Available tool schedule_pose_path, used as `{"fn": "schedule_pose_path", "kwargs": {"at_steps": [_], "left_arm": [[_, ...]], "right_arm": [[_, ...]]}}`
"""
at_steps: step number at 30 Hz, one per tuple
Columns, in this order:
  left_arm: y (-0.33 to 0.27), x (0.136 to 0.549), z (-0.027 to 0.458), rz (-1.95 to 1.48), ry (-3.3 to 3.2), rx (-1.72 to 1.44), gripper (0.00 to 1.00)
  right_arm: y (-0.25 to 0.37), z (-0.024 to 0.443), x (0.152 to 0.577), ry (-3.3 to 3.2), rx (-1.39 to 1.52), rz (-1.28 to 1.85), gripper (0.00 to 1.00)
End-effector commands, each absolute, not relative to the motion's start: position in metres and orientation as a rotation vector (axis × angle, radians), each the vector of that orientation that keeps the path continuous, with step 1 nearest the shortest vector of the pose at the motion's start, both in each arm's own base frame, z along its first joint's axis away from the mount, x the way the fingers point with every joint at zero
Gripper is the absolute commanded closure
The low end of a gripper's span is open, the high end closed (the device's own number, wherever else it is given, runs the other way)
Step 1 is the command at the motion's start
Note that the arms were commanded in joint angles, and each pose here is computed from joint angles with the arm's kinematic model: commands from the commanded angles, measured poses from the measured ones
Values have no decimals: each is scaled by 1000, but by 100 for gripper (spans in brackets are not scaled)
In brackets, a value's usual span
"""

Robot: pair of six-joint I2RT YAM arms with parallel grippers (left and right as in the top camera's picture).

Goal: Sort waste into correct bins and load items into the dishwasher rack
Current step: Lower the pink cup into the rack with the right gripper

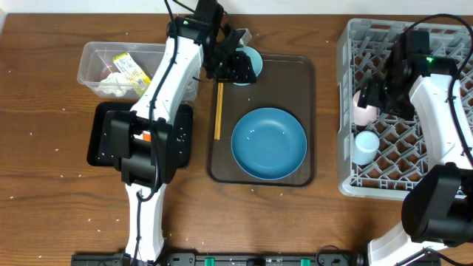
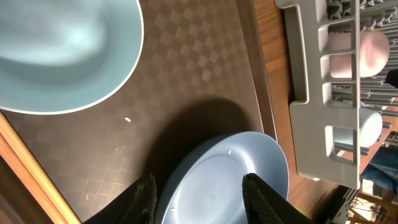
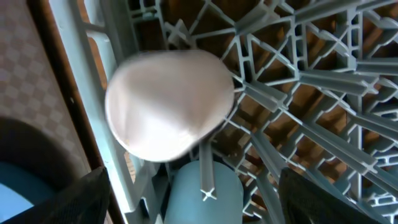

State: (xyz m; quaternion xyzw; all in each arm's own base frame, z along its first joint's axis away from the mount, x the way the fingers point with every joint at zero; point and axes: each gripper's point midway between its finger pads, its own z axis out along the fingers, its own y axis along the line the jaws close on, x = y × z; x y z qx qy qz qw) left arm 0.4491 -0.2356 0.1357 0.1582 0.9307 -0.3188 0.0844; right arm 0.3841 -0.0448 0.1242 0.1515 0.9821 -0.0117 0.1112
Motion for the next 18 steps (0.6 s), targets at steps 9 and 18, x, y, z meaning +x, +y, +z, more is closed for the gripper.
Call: {"fn": "schedule_pose_path", "kwargs": {"at_steps": [9, 18], "left_arm": [[-234, 447, 129, -934, 2796, 477, 54], [-223, 452, 121, -799, 2822, 464, 53]], "right_arm": [[-30, 132, 394, 2858, 392, 66, 19], [3, 203, 409, 2670, 187, 189, 18]]}}
